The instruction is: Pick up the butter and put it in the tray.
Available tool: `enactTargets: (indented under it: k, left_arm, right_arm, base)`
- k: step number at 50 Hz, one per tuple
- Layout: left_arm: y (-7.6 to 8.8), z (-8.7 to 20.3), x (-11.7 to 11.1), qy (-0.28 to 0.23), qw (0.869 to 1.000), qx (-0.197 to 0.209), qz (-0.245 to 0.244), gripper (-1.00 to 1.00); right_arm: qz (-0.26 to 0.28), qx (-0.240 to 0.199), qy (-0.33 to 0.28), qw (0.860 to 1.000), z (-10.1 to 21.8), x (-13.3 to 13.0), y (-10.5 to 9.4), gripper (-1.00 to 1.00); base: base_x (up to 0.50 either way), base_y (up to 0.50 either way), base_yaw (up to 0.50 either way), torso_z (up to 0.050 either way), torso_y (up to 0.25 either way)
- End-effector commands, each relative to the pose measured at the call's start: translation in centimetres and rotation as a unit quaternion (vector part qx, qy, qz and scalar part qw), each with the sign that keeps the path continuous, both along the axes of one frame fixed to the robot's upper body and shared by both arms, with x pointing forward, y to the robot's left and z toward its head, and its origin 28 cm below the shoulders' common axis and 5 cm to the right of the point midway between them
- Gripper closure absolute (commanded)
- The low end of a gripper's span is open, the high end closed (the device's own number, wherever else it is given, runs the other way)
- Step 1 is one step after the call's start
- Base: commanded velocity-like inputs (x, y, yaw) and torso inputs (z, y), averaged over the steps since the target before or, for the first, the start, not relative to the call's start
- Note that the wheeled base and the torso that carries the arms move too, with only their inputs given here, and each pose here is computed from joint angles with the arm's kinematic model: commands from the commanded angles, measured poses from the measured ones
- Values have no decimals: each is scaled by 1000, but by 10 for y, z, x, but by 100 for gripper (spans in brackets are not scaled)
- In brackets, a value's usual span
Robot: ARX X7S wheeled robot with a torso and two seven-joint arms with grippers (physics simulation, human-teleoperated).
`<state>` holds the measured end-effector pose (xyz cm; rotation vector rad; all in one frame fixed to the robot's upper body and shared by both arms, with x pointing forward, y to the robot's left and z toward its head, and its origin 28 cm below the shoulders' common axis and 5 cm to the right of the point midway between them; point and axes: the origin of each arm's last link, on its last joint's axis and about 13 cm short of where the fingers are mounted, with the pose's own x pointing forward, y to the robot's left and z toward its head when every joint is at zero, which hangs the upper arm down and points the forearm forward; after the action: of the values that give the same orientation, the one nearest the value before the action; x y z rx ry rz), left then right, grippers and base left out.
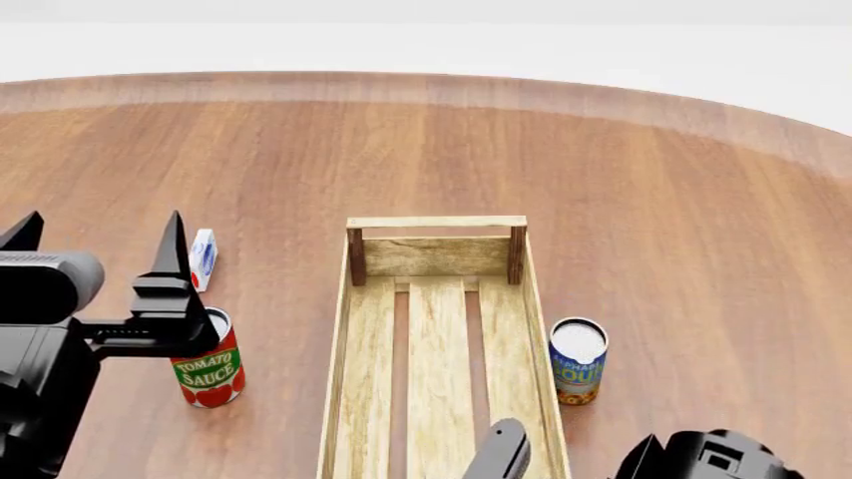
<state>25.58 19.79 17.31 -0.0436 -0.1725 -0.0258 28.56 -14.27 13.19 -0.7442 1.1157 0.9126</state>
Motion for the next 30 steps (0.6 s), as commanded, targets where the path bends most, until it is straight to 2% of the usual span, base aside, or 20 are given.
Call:
enactTargets:
  k: [1,30]
  left_arm:
    - [0,-1,0,0,1000,1,-1,-100]
    - [-1,-2,-1,-1,1000,2,-3,-100]
  right_arm:
    - [-6,-6,5,1000,-4,1,-2,-100]
    - [-16,-1,21,1000,-19,1,-6,-100]
  base:
    - [0,0,0,0,0]
    - [0,0,0,0,0]
